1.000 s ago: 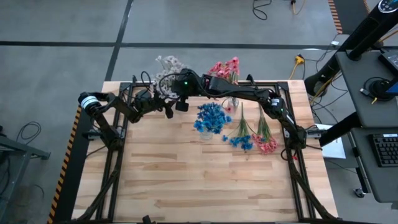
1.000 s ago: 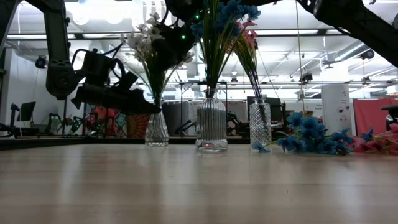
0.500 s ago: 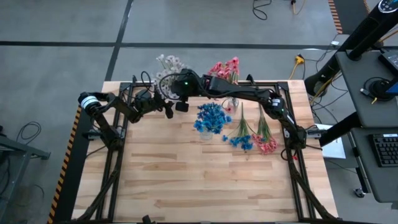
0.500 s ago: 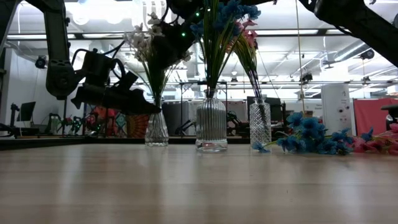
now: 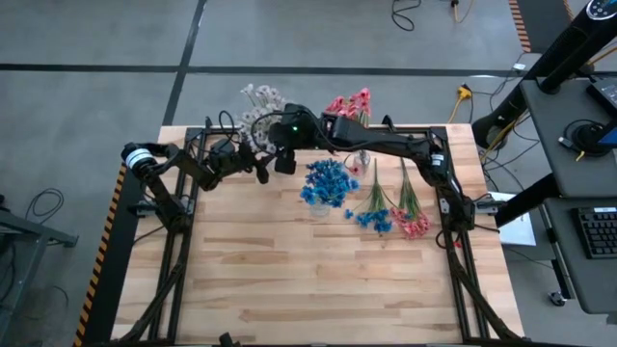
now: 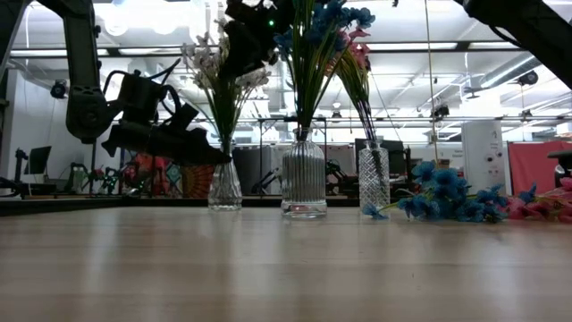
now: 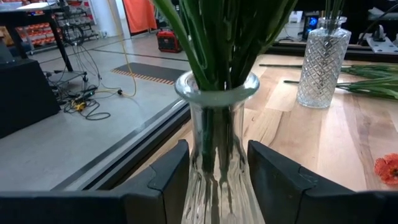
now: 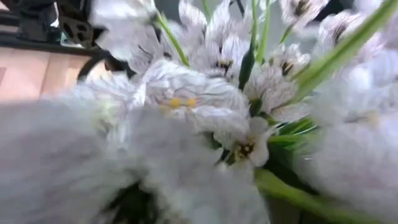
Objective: Sort flowers into vase by color
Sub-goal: Put the white flowers into the left transparent vase, then adjust the middle blue flowers
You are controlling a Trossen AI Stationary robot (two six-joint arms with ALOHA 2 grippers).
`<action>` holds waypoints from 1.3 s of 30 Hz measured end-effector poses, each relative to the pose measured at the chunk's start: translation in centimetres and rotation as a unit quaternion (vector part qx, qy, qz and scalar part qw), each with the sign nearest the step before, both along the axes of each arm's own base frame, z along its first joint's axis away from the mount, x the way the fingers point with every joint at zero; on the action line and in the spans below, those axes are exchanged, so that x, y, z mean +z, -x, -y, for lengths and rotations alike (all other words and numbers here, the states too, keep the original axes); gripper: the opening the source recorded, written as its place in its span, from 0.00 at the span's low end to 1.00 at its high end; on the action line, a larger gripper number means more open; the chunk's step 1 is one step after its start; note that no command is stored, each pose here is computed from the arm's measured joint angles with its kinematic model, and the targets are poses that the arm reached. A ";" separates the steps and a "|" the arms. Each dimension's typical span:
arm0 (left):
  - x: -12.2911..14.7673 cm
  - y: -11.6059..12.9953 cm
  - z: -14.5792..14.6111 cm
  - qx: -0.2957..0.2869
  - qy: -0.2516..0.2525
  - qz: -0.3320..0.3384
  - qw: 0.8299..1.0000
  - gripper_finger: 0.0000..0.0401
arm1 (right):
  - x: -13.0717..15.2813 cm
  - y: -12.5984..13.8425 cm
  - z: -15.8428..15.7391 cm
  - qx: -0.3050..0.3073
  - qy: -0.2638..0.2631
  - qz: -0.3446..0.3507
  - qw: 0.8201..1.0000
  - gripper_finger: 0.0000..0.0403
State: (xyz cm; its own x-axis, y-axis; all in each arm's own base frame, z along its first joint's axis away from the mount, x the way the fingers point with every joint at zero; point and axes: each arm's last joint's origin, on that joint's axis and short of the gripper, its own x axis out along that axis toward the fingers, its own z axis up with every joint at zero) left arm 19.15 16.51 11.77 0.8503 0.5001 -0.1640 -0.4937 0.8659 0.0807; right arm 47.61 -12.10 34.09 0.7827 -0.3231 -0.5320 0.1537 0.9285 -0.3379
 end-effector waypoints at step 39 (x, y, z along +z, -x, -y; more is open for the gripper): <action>2.8 5.2 5.1 0.015 0.020 0.033 0.999 0.60 | 12.9 8.1 -5.0 0.018 0.024 0.155 0.987 0.49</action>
